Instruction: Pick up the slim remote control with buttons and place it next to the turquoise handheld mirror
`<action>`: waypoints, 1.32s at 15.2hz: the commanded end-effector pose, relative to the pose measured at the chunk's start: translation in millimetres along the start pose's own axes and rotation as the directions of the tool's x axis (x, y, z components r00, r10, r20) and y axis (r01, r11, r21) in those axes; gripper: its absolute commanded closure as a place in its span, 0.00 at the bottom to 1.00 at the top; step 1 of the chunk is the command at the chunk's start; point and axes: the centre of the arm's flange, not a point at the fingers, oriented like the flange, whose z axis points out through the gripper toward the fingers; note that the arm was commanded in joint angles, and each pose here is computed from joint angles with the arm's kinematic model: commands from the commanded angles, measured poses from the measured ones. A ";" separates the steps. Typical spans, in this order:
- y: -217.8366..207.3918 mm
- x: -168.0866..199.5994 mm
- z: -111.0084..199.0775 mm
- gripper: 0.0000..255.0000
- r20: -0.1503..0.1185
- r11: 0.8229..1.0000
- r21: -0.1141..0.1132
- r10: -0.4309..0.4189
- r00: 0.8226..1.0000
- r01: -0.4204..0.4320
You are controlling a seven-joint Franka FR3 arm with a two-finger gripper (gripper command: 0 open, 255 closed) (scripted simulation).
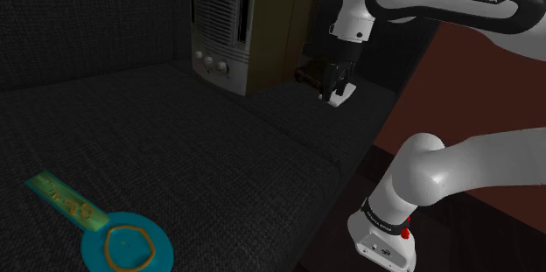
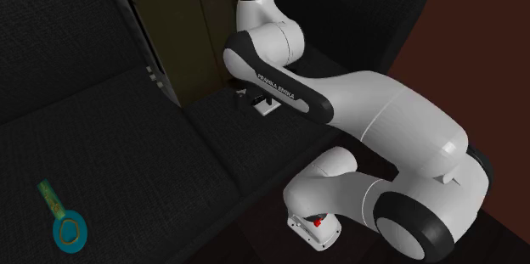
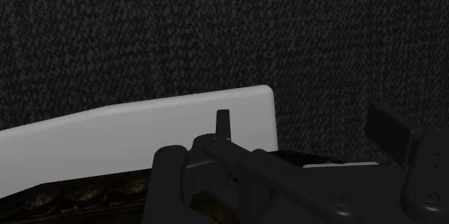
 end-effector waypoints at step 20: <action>235.1 2.7 -39.2 0.00 0.024 0.406 0.175 0.909 0.416 -0.897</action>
